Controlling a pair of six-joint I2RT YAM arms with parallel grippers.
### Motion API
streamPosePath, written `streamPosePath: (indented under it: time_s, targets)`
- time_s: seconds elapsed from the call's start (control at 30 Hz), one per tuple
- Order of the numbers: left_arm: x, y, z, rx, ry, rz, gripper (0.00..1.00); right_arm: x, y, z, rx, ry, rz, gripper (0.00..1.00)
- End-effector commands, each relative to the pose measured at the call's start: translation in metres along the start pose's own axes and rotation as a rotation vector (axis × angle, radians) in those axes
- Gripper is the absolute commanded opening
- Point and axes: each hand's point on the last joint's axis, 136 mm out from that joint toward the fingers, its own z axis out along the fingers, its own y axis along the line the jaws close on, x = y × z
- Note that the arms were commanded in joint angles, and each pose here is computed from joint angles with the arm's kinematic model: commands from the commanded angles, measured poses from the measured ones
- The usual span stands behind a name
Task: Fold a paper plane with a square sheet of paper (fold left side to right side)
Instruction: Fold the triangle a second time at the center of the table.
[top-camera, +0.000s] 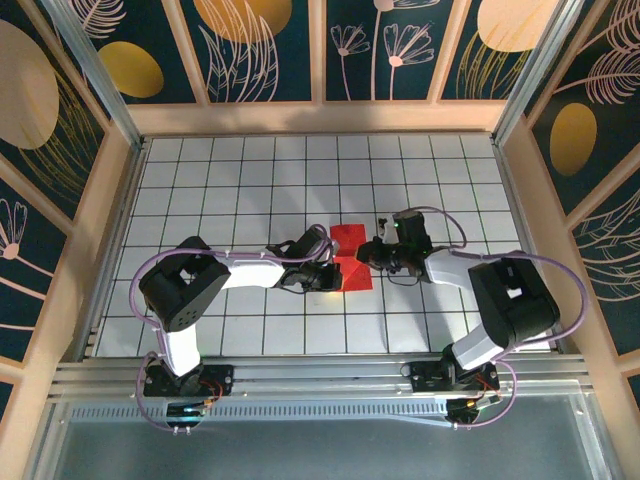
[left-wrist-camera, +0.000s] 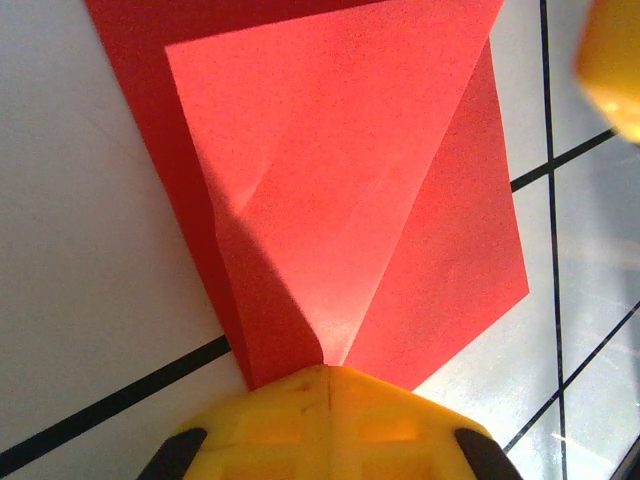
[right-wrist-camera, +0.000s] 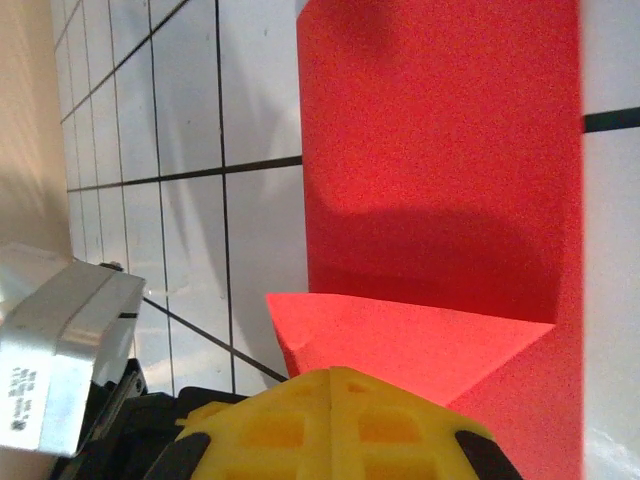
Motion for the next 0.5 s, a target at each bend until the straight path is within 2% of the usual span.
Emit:
streamPosePath:
  time_s: [0.0, 0.3, 0.47]
  targets:
    - [0.02, 0.019, 0.003, -0.069, 0.069, -0.031, 0.0, -0.004, -0.005, 0.012, 0.0, 0.002, 0.032, 0.0]
    - [0.002, -0.014, -0.003, 0.04, 0.038, -0.03, 0.0, 0.017, -0.048, 0.021, 0.121, 0.068, 0.094, 0.0]
    - [-0.017, -0.038, -0.006, 0.095, 0.007, -0.012, 0.0, 0.023, -0.052, 0.02, 0.137, 0.076, 0.113, 0.0]
